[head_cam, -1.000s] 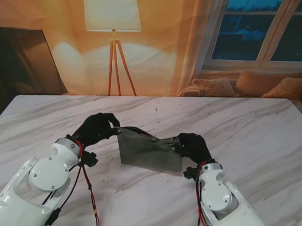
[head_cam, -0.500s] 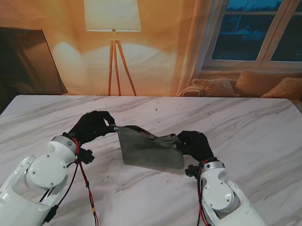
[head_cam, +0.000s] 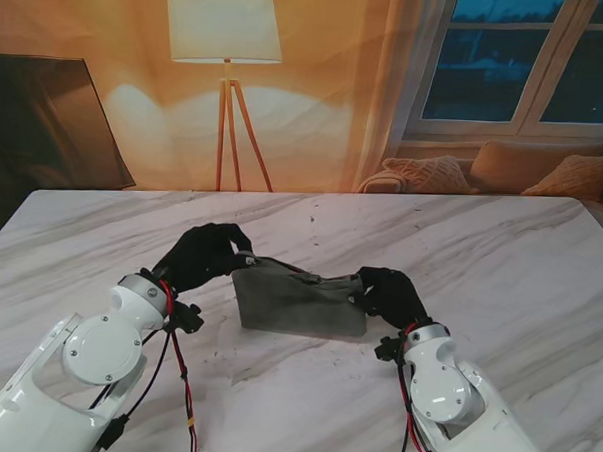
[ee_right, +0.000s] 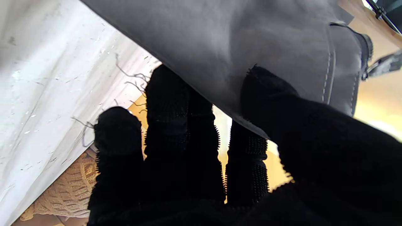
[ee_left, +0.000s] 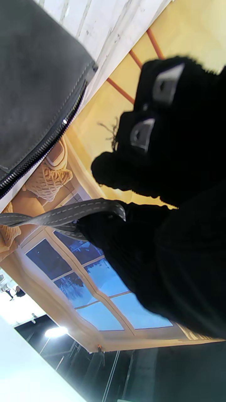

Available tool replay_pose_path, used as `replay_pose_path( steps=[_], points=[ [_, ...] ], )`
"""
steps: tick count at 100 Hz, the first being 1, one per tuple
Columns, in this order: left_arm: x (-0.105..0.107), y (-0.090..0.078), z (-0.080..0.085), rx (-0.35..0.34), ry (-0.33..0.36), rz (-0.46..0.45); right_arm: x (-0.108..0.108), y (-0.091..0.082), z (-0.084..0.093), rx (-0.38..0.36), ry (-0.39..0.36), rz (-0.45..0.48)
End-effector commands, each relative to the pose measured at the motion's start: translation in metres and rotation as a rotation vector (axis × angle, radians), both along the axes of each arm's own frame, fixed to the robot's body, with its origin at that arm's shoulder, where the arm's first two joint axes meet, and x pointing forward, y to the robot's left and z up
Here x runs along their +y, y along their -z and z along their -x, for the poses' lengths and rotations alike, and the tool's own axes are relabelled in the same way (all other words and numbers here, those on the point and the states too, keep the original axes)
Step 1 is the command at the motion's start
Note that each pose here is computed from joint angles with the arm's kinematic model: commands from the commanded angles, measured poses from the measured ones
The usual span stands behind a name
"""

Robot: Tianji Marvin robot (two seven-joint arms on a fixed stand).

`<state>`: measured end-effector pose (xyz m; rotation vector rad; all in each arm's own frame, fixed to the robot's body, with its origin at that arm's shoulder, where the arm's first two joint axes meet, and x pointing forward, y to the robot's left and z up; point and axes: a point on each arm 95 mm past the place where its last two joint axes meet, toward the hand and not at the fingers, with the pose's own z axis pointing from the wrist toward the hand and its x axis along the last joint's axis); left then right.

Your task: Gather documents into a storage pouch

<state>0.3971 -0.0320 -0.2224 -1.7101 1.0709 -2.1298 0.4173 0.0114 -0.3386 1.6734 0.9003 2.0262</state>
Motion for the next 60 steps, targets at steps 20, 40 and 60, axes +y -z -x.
replay_pose_path(
  steps=[20, 40, 60],
  points=[
    [-0.016, -0.002, -0.003, 0.014, 0.053, 0.028, -0.007, 0.002, -0.001, 0.044, -0.052, 0.076],
    [-0.024, 0.000, -0.007, 0.036, 0.078, 0.038, -0.009, -0.007, -0.005, 0.018, -0.085, 0.120],
    [-0.028, 0.001, -0.012, 0.044, 0.082, 0.049, -0.008, -0.020, -0.008, -0.035, -0.108, 0.131]
  ],
)
